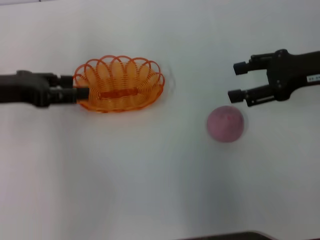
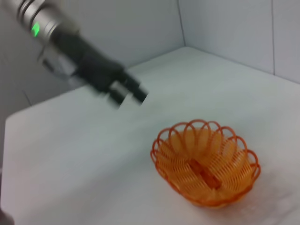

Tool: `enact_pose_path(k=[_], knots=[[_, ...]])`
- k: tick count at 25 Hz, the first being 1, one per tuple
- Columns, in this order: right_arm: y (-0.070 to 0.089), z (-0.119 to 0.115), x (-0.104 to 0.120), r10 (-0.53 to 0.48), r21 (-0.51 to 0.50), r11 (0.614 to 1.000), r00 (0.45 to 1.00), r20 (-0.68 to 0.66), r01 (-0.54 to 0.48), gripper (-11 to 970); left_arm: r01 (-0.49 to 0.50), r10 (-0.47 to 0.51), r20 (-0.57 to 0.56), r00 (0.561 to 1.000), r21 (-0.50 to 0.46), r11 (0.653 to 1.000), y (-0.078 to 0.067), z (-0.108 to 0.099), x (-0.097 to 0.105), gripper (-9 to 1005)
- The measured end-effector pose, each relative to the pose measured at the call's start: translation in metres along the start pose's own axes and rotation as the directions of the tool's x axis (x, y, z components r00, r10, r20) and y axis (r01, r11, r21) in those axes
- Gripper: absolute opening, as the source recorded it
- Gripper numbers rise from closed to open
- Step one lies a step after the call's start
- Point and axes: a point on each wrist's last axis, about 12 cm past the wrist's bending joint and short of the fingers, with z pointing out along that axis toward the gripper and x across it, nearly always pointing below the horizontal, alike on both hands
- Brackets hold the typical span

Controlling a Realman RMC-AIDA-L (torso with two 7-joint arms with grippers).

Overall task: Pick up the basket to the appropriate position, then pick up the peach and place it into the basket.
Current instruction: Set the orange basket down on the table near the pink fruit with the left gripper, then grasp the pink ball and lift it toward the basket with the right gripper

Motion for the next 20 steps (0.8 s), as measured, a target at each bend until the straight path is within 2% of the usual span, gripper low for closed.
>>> enact_pose_path(k=[2,7,14,20], knots=[[-0.002,0.001,-0.004,0.03,0.004,1.0,1.0,0.003,-0.03,871,-0.086,0.086,-0.009,0.996,0.006,0.996,-0.002,-0.002,0.01,671],[-0.007,0.006,-0.004,0.097,0.034,0.995,0.995,0.014,-0.098,871,-0.189,0.189,-0.003,0.982,0.002,0.982,-0.004,-0.005,0.034,676],[-0.012,0.011,0.007,0.158,0.057,0.986,0.987,0.019,-0.159,871,-0.188,0.188,-0.003,0.982,-0.001,0.982,-0.005,-0.008,0.051,682],[-0.012,0.012,0.008,0.162,0.057,0.985,0.987,0.011,-0.163,871,-0.188,0.188,-0.005,0.982,-0.018,0.982,-0.005,-0.012,0.056,868]])
